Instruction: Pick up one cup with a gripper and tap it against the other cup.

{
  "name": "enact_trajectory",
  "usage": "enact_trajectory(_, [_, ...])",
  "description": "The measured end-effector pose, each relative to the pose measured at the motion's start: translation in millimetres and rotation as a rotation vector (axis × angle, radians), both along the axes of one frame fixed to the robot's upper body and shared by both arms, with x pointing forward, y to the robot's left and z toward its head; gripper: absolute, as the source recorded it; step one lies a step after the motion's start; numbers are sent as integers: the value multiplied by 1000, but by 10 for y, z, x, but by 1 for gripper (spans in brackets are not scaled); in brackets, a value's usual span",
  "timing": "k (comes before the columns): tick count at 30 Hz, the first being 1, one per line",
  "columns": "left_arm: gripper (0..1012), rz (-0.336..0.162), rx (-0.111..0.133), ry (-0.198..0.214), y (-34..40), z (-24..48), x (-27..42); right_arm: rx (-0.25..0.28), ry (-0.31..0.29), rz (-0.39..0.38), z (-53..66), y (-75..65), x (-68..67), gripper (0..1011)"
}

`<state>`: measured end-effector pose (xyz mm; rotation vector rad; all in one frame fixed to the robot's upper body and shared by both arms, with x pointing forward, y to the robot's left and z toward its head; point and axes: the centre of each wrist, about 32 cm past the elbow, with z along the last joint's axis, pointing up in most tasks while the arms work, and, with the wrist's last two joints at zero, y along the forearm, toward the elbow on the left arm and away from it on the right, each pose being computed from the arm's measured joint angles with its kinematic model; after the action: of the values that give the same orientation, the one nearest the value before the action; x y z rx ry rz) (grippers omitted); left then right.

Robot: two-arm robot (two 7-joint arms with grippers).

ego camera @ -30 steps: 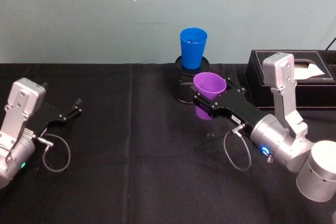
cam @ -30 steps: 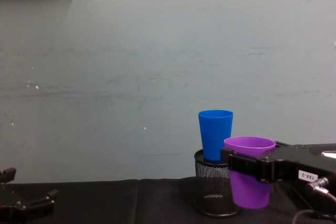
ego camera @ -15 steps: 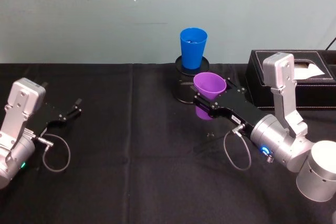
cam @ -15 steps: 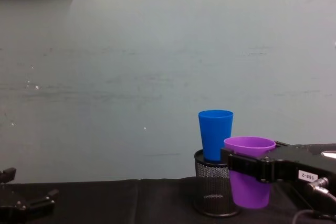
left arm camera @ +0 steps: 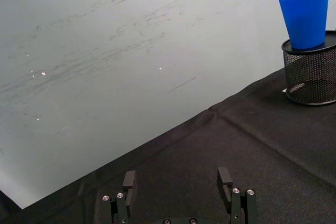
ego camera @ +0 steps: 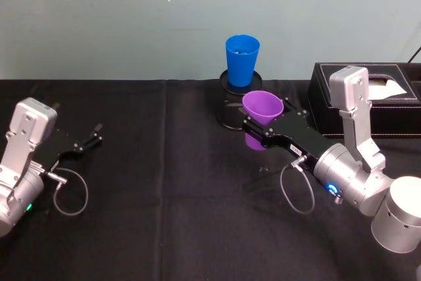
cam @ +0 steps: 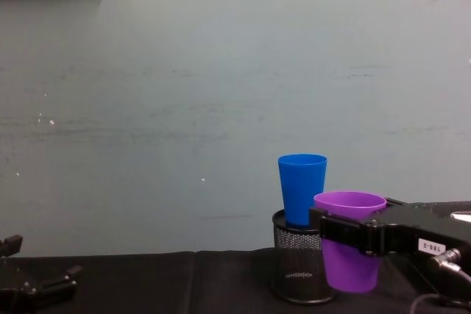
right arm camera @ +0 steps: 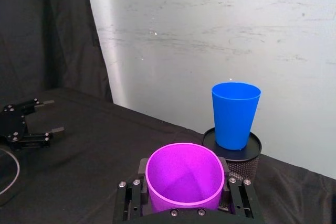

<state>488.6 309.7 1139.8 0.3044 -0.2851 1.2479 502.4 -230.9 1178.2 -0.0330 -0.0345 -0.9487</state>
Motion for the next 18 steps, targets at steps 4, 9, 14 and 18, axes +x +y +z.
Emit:
enact_trajectory(4, [1000, 0, 0, 0, 0, 0, 0, 0, 0, 0, 0, 0, 0, 746])
enact_trajectory(9, [1000, 0, 0, 0, 0, 0, 0, 0, 0, 0, 0, 0, 0, 746])
enact_trajectory(14, [1000, 0, 0, 0, 0, 0, 0, 0, 0, 0, 0, 0, 0, 746])
enact_trajectory(18, [1000, 0, 0, 0, 0, 0, 0, 0, 0, 0, 0, 0, 0, 746])
